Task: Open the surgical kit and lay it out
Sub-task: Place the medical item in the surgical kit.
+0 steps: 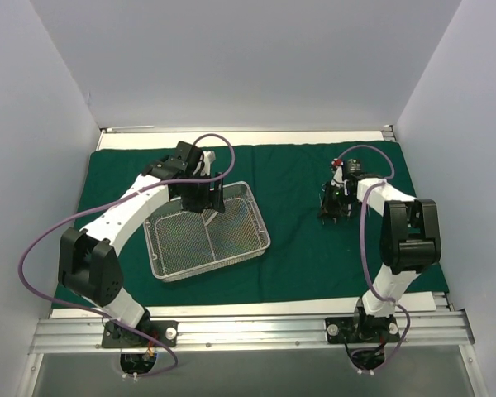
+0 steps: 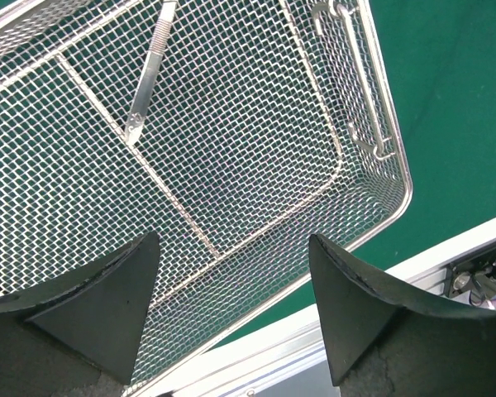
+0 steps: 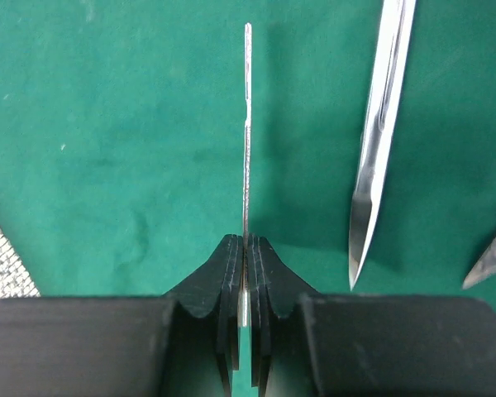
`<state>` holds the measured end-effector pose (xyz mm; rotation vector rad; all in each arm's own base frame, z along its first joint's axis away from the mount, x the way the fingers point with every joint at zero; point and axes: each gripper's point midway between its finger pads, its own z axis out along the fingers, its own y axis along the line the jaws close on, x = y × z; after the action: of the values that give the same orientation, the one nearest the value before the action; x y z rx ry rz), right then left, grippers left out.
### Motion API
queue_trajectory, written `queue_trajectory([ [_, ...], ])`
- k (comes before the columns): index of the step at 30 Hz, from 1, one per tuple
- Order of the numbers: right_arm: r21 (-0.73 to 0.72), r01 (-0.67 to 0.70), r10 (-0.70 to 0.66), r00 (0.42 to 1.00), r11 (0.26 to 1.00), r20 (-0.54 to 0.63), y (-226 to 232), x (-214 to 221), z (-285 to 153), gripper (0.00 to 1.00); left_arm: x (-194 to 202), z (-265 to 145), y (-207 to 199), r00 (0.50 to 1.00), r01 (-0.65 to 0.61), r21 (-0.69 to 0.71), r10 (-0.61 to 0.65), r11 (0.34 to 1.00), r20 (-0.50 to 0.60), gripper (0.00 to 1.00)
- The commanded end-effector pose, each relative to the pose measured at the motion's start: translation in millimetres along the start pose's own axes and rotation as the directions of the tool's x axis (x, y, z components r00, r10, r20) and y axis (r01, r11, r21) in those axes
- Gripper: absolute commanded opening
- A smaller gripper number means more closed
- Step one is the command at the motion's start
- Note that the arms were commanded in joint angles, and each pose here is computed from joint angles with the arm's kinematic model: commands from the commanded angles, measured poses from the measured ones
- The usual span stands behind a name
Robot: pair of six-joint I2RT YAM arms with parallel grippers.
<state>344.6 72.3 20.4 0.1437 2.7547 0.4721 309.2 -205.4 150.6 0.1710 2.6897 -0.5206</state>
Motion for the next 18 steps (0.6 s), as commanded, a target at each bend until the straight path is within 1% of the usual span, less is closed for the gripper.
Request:
queue_trajectory([
  [1, 0.008, 0.051, -0.051, 0.998, 0.999, 0.02, -2, -17, 0, 0.0, -3, 2, -6, 1.0, -0.018, 0.039, 0.018, 0.999, 0.004, 0.81],
  [11, 0.001, 0.033, -0.033, 0.999, 0.999, 0.021, -1, -22, 8, 0.0, 1, 9, -5, 1.0, -0.015, 0.043, 0.016, 0.999, -0.026, 0.81],
  [18, 0.005, 0.02, -0.02, 1.0, 1.0, 0.002, -4, -23, 17, 0.05, 4, 15, -1, 0.999, -0.019, 0.034, 0.021, 0.999, -0.049, 0.81],
])
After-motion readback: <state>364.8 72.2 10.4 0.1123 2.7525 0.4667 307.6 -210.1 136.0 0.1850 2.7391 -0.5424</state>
